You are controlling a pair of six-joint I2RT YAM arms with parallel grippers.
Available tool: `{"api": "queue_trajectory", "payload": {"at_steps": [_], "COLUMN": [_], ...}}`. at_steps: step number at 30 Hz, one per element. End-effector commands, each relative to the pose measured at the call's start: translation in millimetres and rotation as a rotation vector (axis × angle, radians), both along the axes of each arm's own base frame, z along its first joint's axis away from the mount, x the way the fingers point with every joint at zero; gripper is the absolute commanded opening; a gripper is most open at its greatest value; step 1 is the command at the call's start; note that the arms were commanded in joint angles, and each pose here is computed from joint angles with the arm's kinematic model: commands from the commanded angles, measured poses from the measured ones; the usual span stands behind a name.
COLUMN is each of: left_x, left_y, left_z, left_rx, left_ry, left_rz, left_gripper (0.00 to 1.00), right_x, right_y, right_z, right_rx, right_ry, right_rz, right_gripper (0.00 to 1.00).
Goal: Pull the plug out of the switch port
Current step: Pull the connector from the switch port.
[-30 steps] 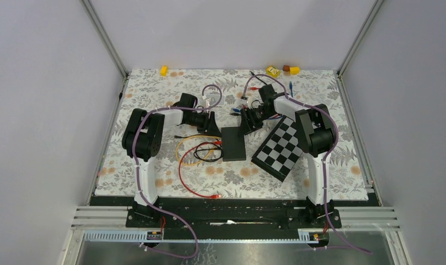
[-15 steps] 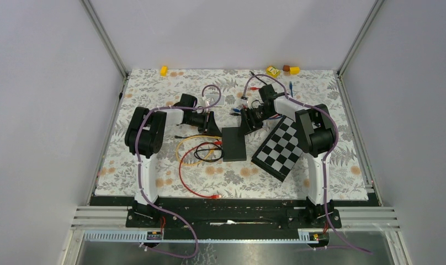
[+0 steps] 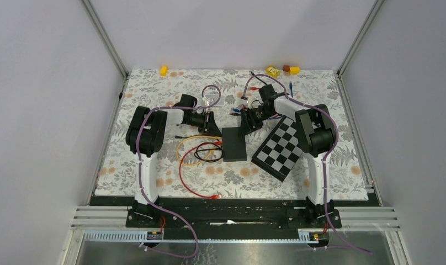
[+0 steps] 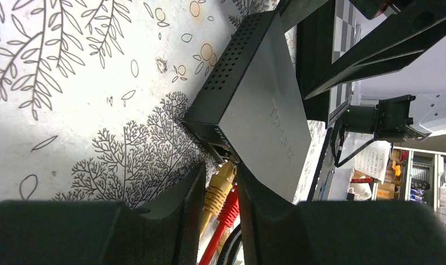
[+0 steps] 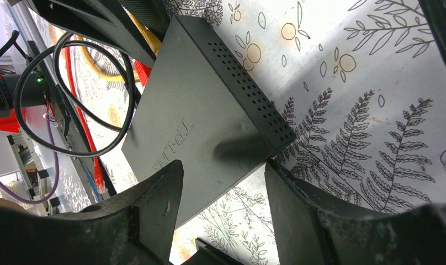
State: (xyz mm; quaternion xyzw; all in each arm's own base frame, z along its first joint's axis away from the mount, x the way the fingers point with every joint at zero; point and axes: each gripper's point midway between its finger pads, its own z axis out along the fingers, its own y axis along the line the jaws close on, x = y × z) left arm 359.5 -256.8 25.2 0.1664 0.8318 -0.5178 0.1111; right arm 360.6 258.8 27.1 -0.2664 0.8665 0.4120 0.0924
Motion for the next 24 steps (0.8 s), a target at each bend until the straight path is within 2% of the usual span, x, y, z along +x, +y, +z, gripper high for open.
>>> {"api": "queue_trajectory", "payload": {"at_steps": [1,8,24], "left_x": [-12.8,-12.4,-12.0], "left_y": [8.9,8.2,6.0], "left_z": [-43.8,-47.0,-52.4], "left_rx": [0.114,0.107,0.099], "left_ry": [0.063,0.083,0.116], "left_rz": [0.012,0.017,0.03], "left_gripper": [0.31,0.33,0.24], "right_x": [-5.6,-5.6,-5.7], "right_y": [-1.1,-0.7,-0.1], "right_z": [-5.7,-7.2,-11.4], "right_rx": [-0.023,-0.023,-0.021], "right_ry": [-0.009,-0.004,0.009], "right_rz": [0.022,0.022,0.021], "right_gripper": [0.64,0.63,0.64]}}
